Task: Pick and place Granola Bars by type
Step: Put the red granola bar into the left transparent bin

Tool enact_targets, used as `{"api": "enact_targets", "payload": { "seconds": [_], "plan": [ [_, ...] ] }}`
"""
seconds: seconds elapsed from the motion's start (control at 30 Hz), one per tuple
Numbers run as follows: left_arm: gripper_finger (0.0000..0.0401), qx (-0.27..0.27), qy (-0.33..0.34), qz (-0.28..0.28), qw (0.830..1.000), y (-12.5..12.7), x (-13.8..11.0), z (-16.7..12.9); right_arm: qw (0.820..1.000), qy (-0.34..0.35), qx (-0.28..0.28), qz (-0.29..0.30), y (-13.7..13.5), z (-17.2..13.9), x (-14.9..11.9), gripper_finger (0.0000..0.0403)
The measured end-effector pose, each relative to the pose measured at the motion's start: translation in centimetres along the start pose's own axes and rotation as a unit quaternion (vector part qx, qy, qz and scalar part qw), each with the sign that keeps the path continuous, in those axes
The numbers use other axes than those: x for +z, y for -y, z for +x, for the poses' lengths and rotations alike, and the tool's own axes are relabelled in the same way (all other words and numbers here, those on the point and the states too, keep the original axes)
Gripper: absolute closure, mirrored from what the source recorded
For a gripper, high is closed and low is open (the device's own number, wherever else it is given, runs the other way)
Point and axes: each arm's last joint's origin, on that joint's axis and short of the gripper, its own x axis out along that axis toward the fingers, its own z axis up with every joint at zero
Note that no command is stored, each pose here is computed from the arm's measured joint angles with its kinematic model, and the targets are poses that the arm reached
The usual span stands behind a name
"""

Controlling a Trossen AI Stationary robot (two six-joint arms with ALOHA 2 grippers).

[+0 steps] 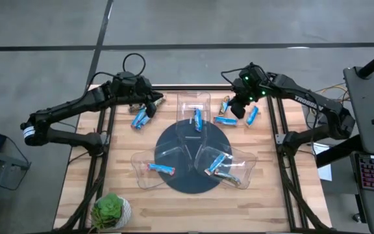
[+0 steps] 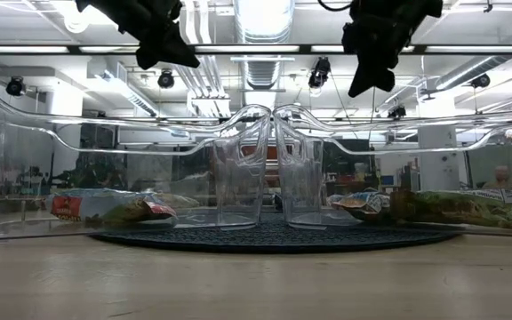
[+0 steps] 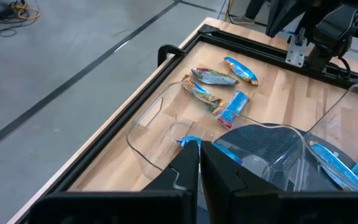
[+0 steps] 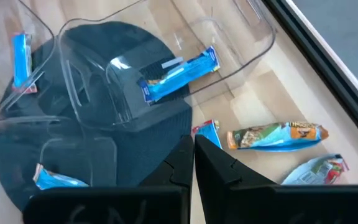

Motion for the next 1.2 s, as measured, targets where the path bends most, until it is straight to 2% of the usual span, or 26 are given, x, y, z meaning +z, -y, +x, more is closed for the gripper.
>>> {"api": "enact_targets", "payload": {
  "seconds": [0.23, 0.5, 0.97, 1.2],
  "plan": [
    [0.0401, 0.012, 0.001, 0.0, 1.0, -0.1, 0.0, 0.0, 0.999, -0.026, 0.001, -0.022, 0.3, 0.9, 0.8, 0.0394],
    [0.0401, 0.012, 0.001, 0.0, 1.0, -0.1, 0.0, 0.0, 0.997, -0.059, 0.004, -0.043, 0.6, 2.5, 0.0, 0.0385],
    [0.0401, 0.012, 0.001, 0.0, 1.0, -0.1, 0.0, 0.0, 0.989, -0.135, 0.013, -0.056, 1.7, 6.4, -2.5, 0.0222],
    [0.0401, 0.012, 0.001, 0.0, 1.0, -0.1, 0.0, 0.0, 0.984, -0.153, 0.001, -0.091, 2.1, 7.6, -3.2, 0.0181]
  ]
}}
